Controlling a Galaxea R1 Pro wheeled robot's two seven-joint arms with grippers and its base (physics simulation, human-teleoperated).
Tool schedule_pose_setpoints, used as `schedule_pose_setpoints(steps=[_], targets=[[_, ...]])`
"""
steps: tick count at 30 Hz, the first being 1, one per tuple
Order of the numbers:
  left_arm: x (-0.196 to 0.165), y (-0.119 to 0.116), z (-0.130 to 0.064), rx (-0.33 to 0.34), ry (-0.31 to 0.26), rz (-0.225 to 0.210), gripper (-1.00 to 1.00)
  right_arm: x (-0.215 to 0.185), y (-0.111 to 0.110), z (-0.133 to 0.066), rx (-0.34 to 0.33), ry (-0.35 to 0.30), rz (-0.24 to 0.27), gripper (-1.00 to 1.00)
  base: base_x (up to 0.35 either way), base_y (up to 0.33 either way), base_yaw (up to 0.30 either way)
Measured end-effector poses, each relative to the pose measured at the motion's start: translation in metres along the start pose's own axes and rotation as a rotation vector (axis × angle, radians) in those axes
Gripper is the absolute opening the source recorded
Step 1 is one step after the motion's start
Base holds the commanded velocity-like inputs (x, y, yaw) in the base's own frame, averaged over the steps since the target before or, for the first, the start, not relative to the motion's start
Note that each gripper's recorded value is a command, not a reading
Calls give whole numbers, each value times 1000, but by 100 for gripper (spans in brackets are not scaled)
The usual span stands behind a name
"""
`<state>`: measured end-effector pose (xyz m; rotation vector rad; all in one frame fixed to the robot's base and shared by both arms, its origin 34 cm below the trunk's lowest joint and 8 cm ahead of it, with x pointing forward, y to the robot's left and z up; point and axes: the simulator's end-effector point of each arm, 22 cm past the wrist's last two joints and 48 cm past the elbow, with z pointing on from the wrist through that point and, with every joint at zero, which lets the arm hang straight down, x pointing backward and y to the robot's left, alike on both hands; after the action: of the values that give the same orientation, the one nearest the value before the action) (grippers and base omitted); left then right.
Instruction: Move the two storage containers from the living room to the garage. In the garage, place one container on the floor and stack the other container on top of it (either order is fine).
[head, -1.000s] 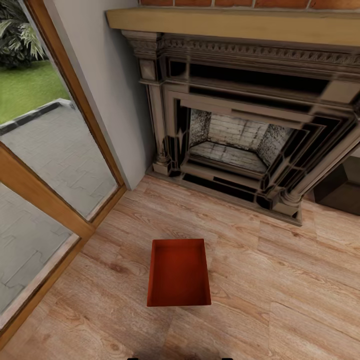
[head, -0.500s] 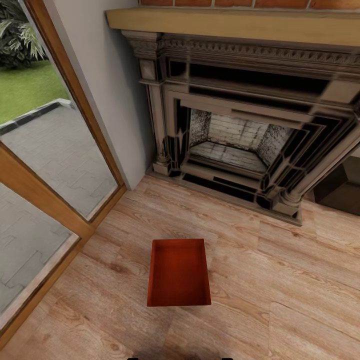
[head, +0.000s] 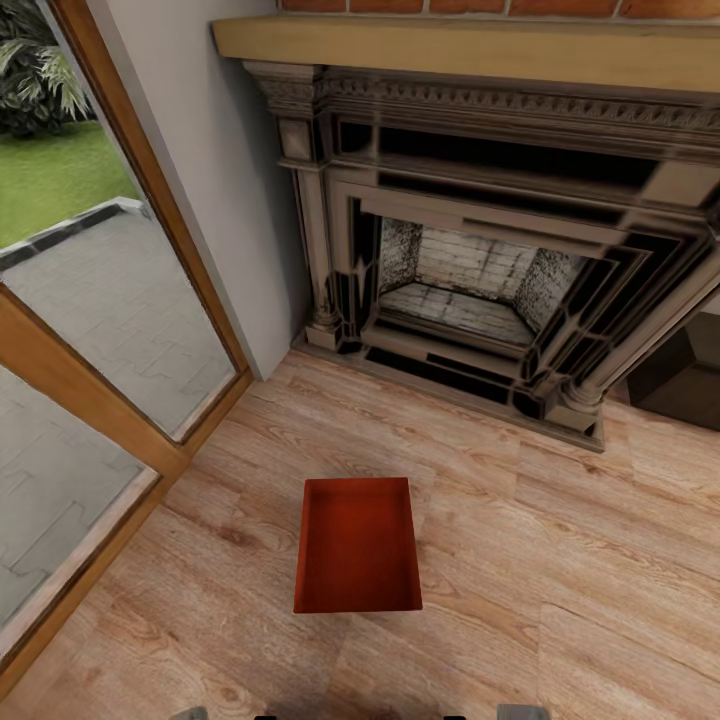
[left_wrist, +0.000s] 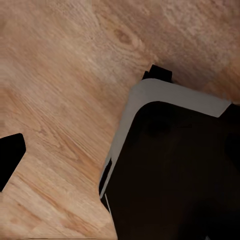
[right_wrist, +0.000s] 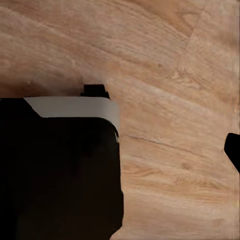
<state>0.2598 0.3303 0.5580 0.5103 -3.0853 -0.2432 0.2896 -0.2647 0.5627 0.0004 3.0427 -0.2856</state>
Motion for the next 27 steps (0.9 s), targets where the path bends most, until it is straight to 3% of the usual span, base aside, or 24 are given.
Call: schedule_pose_setpoints(steps=[4,6,8,10,13,16,19,22,27], targets=[[-26,-3,0,-44,-8,0,100,-62,-4,5,27,-67,11,100,0,0,0],[-60,-18,-3,-56,-36,-3,100,-115,-4,6,31,-139,28,100,0,0,0],[-77,-28,-5,-57,-38,-4,100,-146,-2,4,29,-188,44,100,0,0,0],[-96,-55,-8,-27,-45,-10,100,-165,1,2,25,-222,59,100,0,0,0],[-92,-89,-12,16,-39,-13,100,-168,15,0,7,-226,66,100,0,0,0],[-88,-128,-18,62,-59,-7,100,-152,53,-4,-41,-222,64,100,0,0,0],[-95,-137,-21,56,-114,62,100,-150,64,-7,-53,-292,72,100,0,0,0],[-101,-139,-22,51,-148,89,100,-151,66,-9,-55,-311,55,100,0,0,0],[-116,-142,-26,53,-224,83,100,-152,68,-10,-57,-321,40,100,0,0,0]])
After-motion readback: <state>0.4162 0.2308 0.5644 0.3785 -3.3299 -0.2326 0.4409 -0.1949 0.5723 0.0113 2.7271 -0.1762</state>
